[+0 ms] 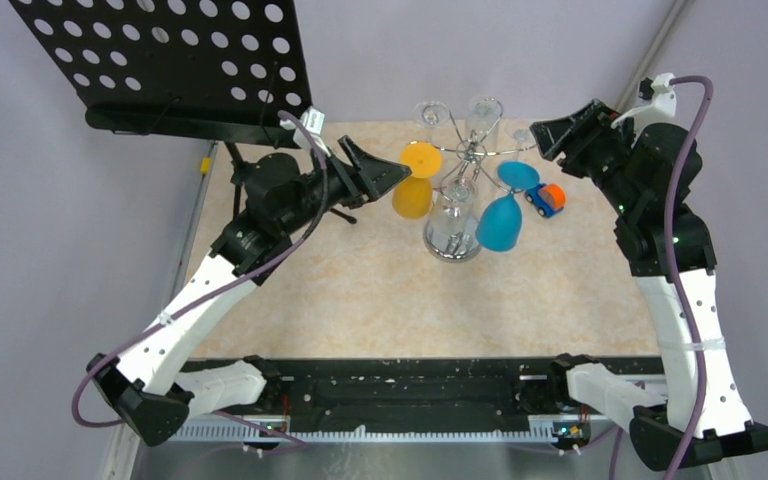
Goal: Take the wine glass off the wine glass rack
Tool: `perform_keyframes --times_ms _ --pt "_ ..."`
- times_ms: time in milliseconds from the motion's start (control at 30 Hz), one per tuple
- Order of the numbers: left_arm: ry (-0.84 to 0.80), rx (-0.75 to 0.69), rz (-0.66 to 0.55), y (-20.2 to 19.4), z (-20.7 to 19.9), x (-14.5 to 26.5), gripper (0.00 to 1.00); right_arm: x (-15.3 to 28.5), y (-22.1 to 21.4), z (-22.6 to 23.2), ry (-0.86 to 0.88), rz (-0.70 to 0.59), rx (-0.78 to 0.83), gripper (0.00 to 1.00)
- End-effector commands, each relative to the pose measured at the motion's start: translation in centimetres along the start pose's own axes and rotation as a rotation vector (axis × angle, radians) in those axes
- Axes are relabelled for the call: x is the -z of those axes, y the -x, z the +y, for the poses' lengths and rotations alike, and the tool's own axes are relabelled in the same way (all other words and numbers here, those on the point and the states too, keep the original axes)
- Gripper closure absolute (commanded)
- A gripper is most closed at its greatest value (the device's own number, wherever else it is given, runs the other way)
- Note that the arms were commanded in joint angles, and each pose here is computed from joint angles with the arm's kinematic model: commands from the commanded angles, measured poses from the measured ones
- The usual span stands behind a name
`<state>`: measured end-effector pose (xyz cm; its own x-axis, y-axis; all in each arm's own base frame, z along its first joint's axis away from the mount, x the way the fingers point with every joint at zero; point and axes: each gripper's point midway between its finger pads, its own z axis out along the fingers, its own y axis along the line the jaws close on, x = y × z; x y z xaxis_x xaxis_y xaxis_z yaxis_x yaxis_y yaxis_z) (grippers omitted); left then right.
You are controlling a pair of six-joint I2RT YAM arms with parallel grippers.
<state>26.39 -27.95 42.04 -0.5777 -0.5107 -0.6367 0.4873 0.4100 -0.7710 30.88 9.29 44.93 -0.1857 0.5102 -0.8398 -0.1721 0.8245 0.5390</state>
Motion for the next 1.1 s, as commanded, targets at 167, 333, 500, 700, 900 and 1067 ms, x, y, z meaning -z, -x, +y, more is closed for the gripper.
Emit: perform_keyframes --times_ms 167,333,500,700,900,1067 --pt "0.281 0.097 -0.203 1.3 4.5 -1.1 0.35 0.9 -0.8 0.6 0.022 0.026 -0.098 0.46" --pt "0.334 0.110 -0.227 0.4 6.1 -2.2 0.38 1.2 -1.3 0.4 0.021 0.033 -0.122 0.47" --pt "0.280 0.113 -0.160 -1.8 5.6 -3.5 0.39 1.7 -1.3 0.2 0.009 0.027 -0.119 0.48" --pt "0.239 0.061 -0.159 -2.3 4.7 -3.4 0.37 1.9 -1.0 0.1 0.004 0.020 -0.109 0.48" --pt "0.206 0.016 -0.234 0.3 2.7 -2.4 0.34 1.9 -0.9 0.1 0.002 0.018 -0.104 0.48" --pt "0.183 -0.017 -0.265 1.9 1.1 -1.3 0.31 1.6 -1.2 0.2 0.009 0.031 -0.103 0.48"
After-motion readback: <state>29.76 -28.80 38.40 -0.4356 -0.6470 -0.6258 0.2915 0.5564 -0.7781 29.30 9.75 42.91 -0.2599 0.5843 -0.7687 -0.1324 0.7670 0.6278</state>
